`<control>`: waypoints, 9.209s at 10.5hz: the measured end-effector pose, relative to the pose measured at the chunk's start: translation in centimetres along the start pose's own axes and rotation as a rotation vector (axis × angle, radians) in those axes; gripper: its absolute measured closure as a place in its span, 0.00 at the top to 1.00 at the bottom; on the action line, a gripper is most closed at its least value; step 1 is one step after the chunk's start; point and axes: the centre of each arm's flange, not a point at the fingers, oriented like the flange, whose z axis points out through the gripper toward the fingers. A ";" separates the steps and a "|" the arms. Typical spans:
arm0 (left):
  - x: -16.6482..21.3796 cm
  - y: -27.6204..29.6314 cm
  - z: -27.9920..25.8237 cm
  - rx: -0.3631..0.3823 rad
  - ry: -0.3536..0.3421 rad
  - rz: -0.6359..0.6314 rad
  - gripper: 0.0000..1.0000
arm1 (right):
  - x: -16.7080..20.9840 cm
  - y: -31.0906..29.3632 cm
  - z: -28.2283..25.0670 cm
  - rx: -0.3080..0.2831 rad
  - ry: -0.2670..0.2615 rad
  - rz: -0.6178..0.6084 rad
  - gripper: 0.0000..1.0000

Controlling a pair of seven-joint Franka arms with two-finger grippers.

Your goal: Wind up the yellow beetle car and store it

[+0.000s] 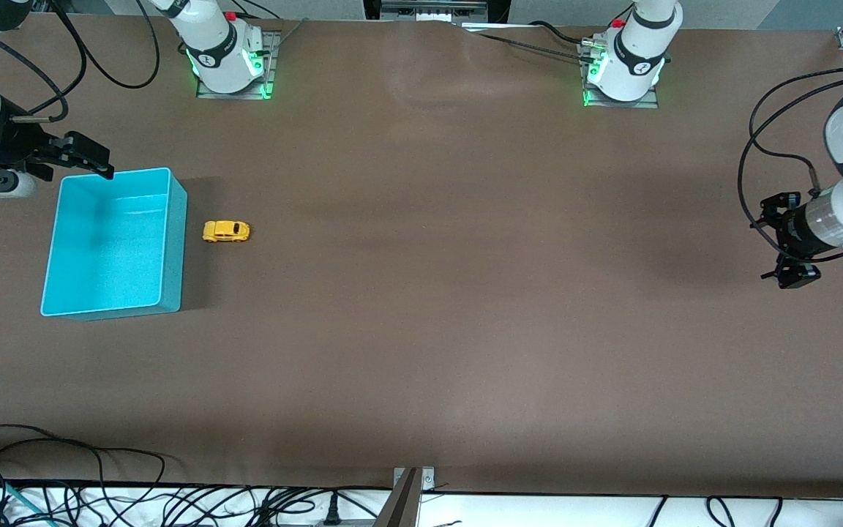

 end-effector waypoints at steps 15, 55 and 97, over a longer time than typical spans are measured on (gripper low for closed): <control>-4.4 0.7 -9.6 -0.122 0.019 1.004 1.00 | -5.0 -6.1 21.8 -0.044 0.010 -0.899 1.00; -4.3 0.3 -13.1 -0.135 0.068 1.597 1.00 | -5.1 -1.6 24.7 0.080 0.034 -1.659 0.44; -4.5 0.1 -12.5 -0.103 0.036 1.605 1.00 | -2.2 23.7 25.3 0.227 0.013 -1.892 1.00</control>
